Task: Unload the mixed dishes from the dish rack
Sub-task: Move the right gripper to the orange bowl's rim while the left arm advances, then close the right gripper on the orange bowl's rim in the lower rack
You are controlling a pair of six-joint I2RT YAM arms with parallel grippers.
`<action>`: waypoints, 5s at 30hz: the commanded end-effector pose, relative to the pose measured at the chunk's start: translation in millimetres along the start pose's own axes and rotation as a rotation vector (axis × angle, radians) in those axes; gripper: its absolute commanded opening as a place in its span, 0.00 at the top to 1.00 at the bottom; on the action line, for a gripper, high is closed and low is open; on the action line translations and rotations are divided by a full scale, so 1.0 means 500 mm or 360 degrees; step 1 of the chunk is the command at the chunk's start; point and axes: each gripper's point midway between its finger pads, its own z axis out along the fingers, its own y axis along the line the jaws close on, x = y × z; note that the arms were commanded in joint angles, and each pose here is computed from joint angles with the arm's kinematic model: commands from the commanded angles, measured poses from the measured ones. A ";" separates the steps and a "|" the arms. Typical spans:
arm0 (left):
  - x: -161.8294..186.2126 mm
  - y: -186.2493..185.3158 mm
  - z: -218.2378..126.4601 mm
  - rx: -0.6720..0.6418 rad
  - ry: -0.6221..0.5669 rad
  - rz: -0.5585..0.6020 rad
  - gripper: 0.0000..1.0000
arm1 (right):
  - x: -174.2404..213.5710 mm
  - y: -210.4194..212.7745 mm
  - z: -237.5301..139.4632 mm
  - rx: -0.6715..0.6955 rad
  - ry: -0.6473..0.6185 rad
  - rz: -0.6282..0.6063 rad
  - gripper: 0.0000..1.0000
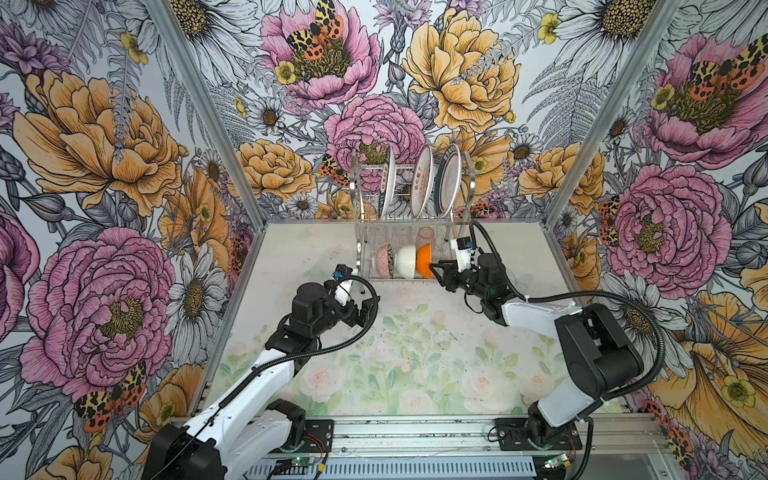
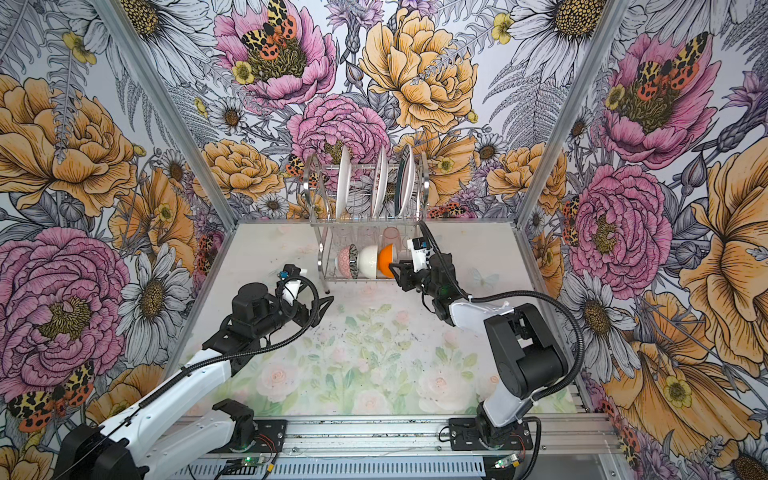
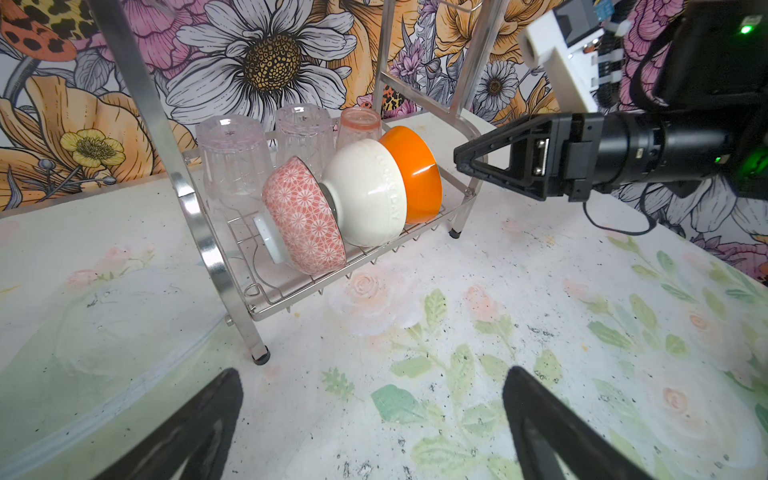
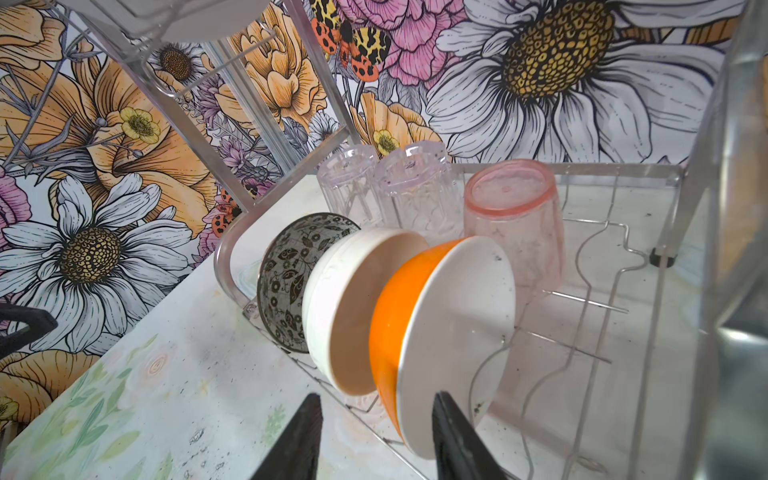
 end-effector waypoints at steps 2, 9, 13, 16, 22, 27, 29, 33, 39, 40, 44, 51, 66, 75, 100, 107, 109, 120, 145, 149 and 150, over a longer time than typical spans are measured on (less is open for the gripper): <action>0.009 0.000 0.006 -0.0003 -0.0001 -0.0008 0.01 | -0.044 0.003 0.022 -0.0004 -0.0111 -0.0016 0.55; 0.017 -0.012 0.016 0.0034 0.0032 0.0006 0.01 | -0.025 -0.013 0.047 0.0001 -0.0080 0.0008 0.55; 0.019 -0.016 0.019 0.0049 0.0050 0.0022 0.01 | -0.020 -0.013 0.060 -0.0026 -0.0061 0.0020 0.55; 0.021 -0.016 0.020 0.0052 0.0059 0.0027 0.01 | -0.016 -0.014 0.067 -0.0040 -0.0057 0.0024 0.55; 0.023 -0.020 0.017 0.0056 0.0069 0.0029 0.01 | -0.010 -0.016 0.083 -0.0095 -0.0060 0.0062 0.56; 0.016 -0.024 0.013 0.0062 0.0068 0.0040 0.01 | -0.013 -0.013 0.095 -0.0158 -0.0087 0.0105 0.58; 0.011 -0.029 0.011 0.0077 0.0068 0.0048 0.01 | -0.013 -0.012 0.101 -0.0177 -0.0085 0.0118 0.59; 0.007 -0.034 0.009 0.0086 0.0059 0.0051 0.01 | -0.012 -0.010 0.105 -0.0205 -0.0079 0.0125 0.62; 0.014 -0.040 0.014 0.0117 0.0084 0.0046 0.01 | -0.006 -0.019 0.104 -0.0212 -0.0072 0.0162 0.65; 0.015 -0.042 0.016 0.0122 0.0087 0.0046 0.01 | -0.005 -0.018 0.104 -0.0215 -0.0074 0.0165 0.65; 0.016 -0.047 0.018 0.0127 0.0095 0.0062 0.01 | -0.006 -0.019 0.101 -0.0227 -0.0099 0.0168 0.65; 0.018 -0.059 0.024 0.0155 0.0130 0.0096 0.01 | -0.014 -0.027 0.103 -0.0240 -0.0144 0.0203 0.70; 0.025 -0.068 0.022 0.0175 0.0164 0.0118 0.01 | -0.016 -0.032 0.094 -0.0253 -0.0177 0.0230 0.77; 0.034 -0.073 0.025 0.0192 0.0183 0.0108 0.01 | -0.023 -0.036 0.089 -0.0257 -0.0201 0.0258 0.79; 0.036 -0.078 0.028 0.0199 0.0186 0.0093 0.01 | -0.045 -0.043 0.072 -0.0260 -0.0289 0.0301 0.85; 0.035 -0.078 0.026 0.0197 0.0180 0.0087 0.01 | -0.054 -0.043 0.067 -0.0255 -0.0308 0.0299 0.87; 0.035 -0.079 0.027 0.0199 0.0180 0.0085 0.01 | -0.056 -0.043 0.066 -0.0254 -0.0312 0.0301 0.88; 0.036 -0.079 0.027 0.0193 0.0180 0.0076 0.01 | -0.071 -0.040 0.061 -0.0255 -0.0340 0.0296 0.90; 0.041 -0.079 0.027 0.0194 0.0167 0.0054 0.01 | -0.091 -0.022 0.055 -0.0314 -0.0400 0.0323 0.92; 0.040 -0.079 0.027 0.0194 0.0163 0.0057 0.01 | -0.091 -0.018 0.055 -0.0321 -0.0428 0.0325 0.92; 0.039 -0.079 0.026 0.0192 0.0160 0.0058 0.01 | -0.091 -0.017 0.056 -0.0322 -0.0432 0.0325 0.92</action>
